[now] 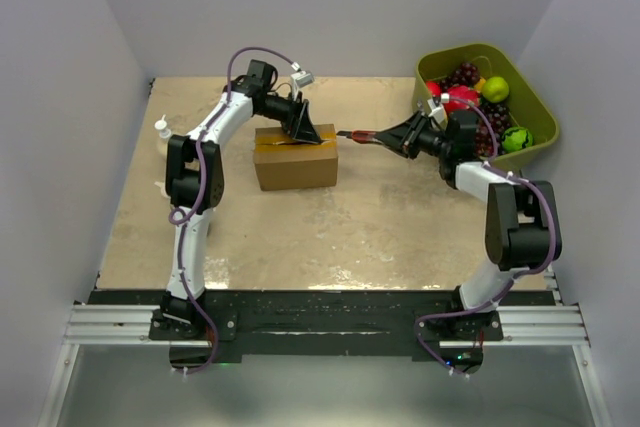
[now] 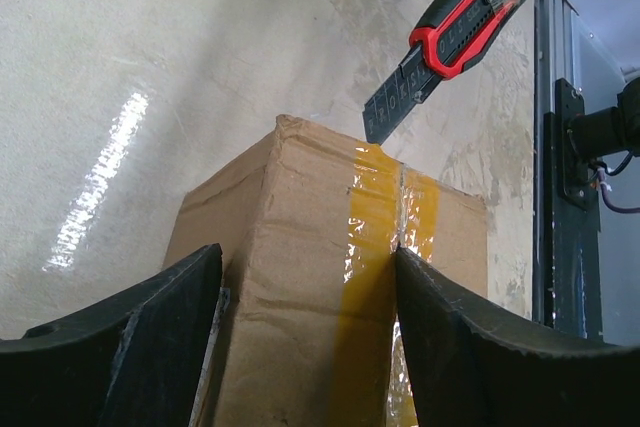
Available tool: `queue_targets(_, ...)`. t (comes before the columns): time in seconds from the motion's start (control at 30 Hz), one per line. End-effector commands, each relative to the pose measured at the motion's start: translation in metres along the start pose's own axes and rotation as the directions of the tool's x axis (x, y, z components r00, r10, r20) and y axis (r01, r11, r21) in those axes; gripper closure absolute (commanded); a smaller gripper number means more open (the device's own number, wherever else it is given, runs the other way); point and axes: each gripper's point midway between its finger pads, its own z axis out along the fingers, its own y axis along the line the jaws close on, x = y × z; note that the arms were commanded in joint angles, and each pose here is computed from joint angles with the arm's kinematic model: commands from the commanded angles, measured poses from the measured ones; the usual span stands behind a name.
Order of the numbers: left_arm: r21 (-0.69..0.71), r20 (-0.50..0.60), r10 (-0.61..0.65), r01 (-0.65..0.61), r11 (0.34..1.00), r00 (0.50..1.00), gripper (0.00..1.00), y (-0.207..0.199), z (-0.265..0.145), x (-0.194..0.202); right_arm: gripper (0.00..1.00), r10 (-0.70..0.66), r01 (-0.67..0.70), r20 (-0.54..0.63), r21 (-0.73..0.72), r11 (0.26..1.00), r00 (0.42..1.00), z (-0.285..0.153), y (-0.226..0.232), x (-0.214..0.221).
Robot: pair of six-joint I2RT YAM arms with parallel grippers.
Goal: Unpack the express box
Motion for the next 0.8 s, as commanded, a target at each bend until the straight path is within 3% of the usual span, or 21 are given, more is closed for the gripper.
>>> queue_targets(0.0,-0.232,-0.057,-0.026,0.012,0.973,0.998,0.29,0.068,-0.021,0.030,1.00,-0.044,0.041,-0.069,-0.043,0.998,0.997,-0.012,0.020,0.018)
queue_targets(0.63,-0.272,-0.053,-0.019,0.004,0.962,0.998,0.32,0.083,-0.028,0.028,1.00,-0.049,0.045,-0.101,-0.044,0.998,0.994,-0.017,0.019,0.029)
queue_targets(0.77,-0.229,-0.059,-0.005,-0.009,0.973,0.998,0.32,0.076,-0.022,0.030,1.00,-0.078,0.078,-0.022,-0.004,0.997,0.997,-0.027,0.019,0.007)
